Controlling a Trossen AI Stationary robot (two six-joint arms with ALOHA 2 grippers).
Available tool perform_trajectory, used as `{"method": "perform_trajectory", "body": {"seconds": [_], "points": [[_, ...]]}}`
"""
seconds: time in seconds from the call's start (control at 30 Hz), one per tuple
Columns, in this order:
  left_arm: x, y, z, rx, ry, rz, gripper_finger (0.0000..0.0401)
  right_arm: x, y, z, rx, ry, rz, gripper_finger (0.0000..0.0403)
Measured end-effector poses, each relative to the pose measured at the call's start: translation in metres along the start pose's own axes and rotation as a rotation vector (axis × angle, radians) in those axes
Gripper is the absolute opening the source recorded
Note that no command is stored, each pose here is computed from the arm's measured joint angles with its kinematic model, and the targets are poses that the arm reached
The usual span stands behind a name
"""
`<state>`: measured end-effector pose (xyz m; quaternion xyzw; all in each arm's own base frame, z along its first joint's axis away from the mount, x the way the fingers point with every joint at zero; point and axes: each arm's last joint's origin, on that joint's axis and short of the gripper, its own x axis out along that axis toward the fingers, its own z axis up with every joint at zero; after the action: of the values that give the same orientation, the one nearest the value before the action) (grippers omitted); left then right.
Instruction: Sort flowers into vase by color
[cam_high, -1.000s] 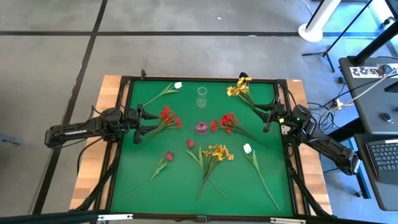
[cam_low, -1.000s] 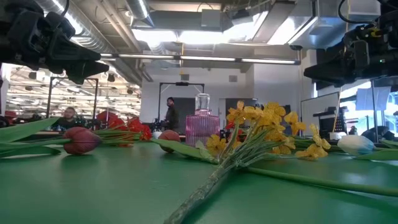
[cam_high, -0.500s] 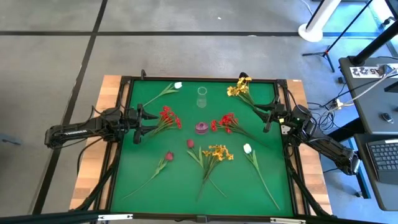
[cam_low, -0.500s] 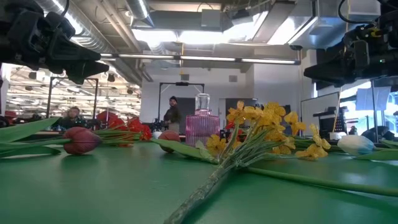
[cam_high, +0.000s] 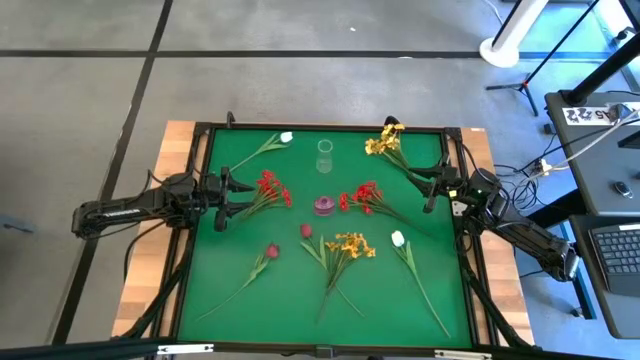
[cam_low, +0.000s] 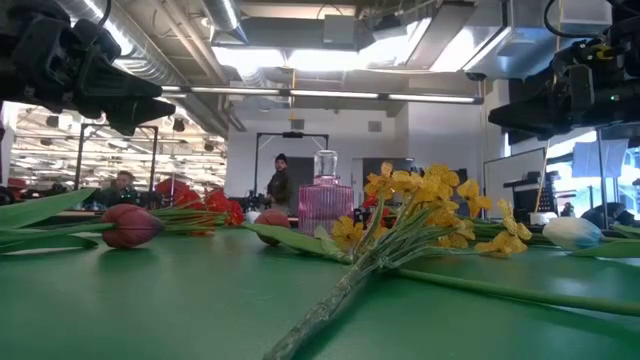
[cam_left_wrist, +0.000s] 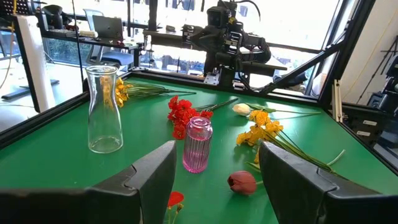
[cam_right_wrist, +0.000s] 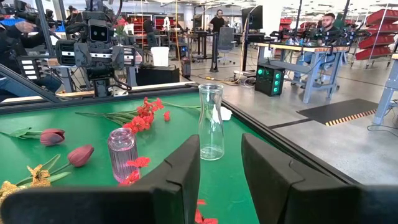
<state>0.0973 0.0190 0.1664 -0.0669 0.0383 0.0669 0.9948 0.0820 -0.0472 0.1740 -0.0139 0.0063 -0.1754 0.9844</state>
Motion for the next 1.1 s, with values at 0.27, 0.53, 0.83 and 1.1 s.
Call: {"method": "perform_trajectory", "body": {"seconds": [0.27,0.53,0.83,1.1], "points": [[0.0,0.0,0.0,0.0,0.0,0.0,0.0224,0.0,0.0,0.0,0.0,0.0,0.001,0.0117],[0.0,0.0,0.0,0.0,0.0,0.0,0.0224,0.0,0.0,0.002,0.026,-0.034,0.01,0.0117],[0.0,0.0,0.0,0.0,0.0,0.0,0.0224,-0.001,-0.002,0.016,0.04,-0.178,-0.048,0.0117],[0.0,0.0,0.0,0.0,0.0,0.0,0.0224,-0.003,-0.006,0.022,0.043,-0.233,-0.187,0.0117]]}}
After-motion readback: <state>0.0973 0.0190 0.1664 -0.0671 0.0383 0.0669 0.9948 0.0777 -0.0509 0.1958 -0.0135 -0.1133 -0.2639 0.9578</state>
